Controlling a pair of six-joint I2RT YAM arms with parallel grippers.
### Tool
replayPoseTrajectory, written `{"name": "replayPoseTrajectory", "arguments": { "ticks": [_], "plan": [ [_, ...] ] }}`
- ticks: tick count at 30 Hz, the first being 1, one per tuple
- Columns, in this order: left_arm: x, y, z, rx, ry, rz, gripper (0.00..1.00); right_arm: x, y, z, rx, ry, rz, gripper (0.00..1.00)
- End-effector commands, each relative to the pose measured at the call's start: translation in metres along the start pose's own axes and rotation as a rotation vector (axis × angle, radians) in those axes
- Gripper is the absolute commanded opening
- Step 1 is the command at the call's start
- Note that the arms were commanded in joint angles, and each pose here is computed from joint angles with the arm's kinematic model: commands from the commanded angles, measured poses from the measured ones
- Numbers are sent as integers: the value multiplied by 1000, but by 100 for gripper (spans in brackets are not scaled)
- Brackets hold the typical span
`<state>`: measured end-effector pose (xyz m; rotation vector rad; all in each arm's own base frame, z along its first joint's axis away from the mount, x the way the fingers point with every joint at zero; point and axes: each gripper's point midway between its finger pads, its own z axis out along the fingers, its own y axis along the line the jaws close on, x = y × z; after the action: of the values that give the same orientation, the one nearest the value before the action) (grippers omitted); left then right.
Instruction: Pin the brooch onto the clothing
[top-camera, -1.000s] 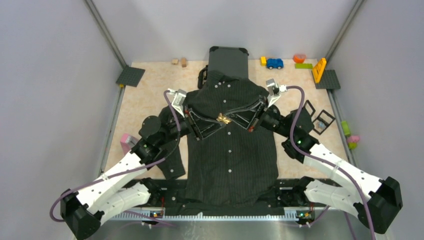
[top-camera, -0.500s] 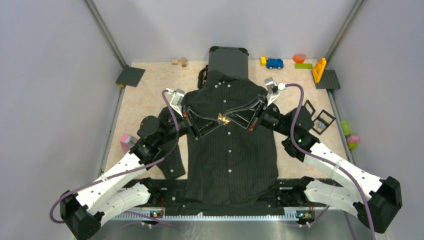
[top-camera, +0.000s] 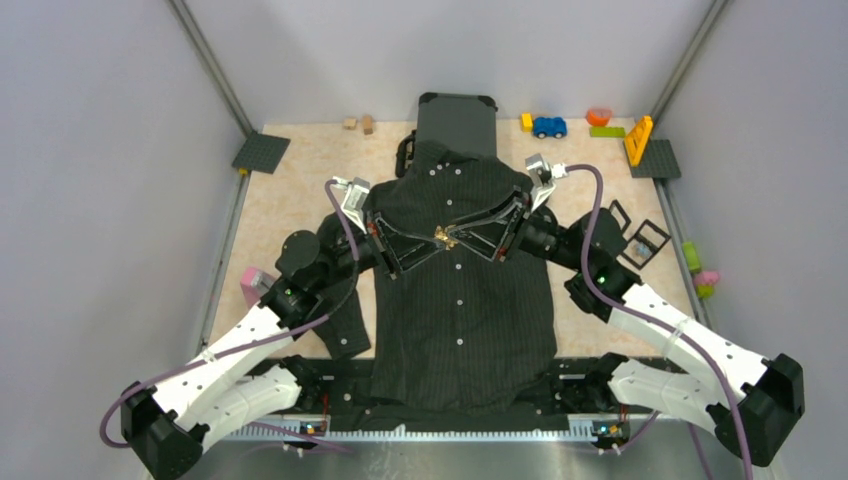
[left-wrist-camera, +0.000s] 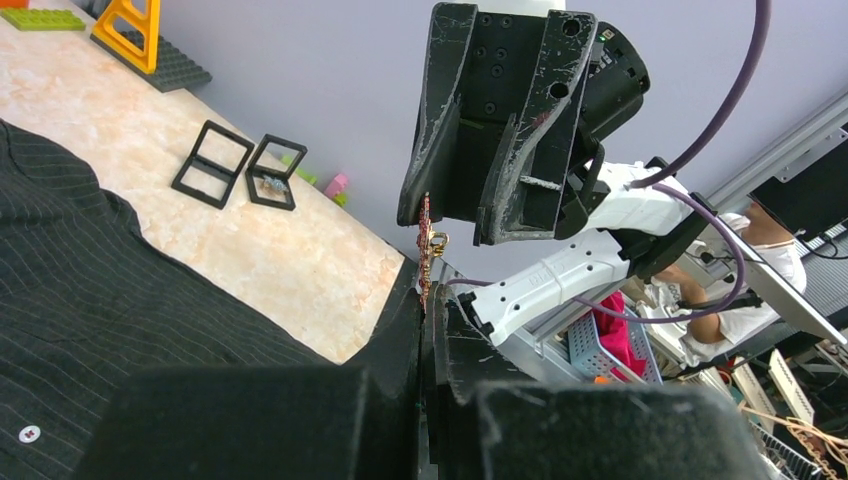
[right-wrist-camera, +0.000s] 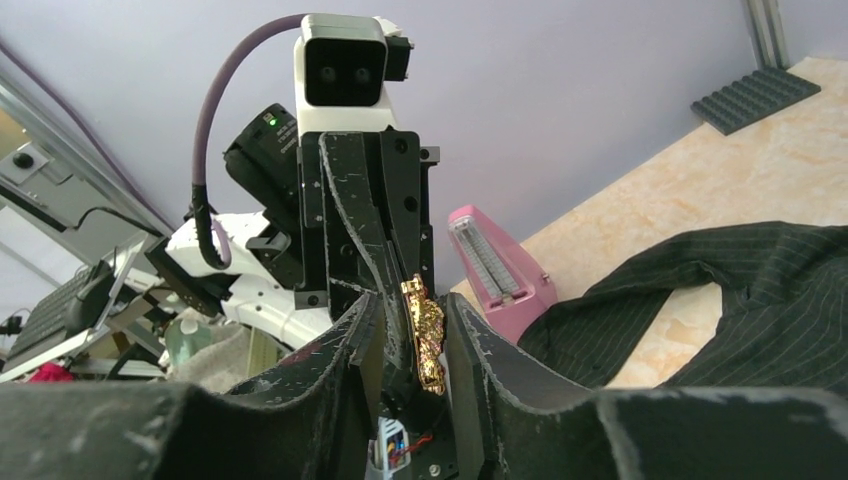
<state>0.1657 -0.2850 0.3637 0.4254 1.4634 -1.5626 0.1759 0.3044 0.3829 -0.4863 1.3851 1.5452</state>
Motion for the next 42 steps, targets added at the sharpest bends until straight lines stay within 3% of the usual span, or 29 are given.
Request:
{"name": "replayPoseTrajectory", "arguments": {
  "ticks": [1, 9, 22, 28, 35, 42],
  "plan": [
    [-8, -8, -2, 24, -27, 28, 0, -18, 19, 1, -48, -26, -52, 29],
    [-9, -9, -2, 29, -31, 26, 0, -13, 12, 3, -27, -15, -44, 19],
    [-10, -9, -1, 30, -31, 20, 0, 4, -14, 8, 50, 35, -46, 15],
    [-10, 1, -1, -15, -36, 3, 0, 2, -4, 8, 14, 34, -50, 15],
    [-12, 35, -6, -164, -54, -47, 0, -16, 3, -1, 53, -15, -88, 27],
    [-18, 97, -33, -427, -101, -105, 0, -45, -55, -28, 502, -22, -183, 56]
  ]
}}
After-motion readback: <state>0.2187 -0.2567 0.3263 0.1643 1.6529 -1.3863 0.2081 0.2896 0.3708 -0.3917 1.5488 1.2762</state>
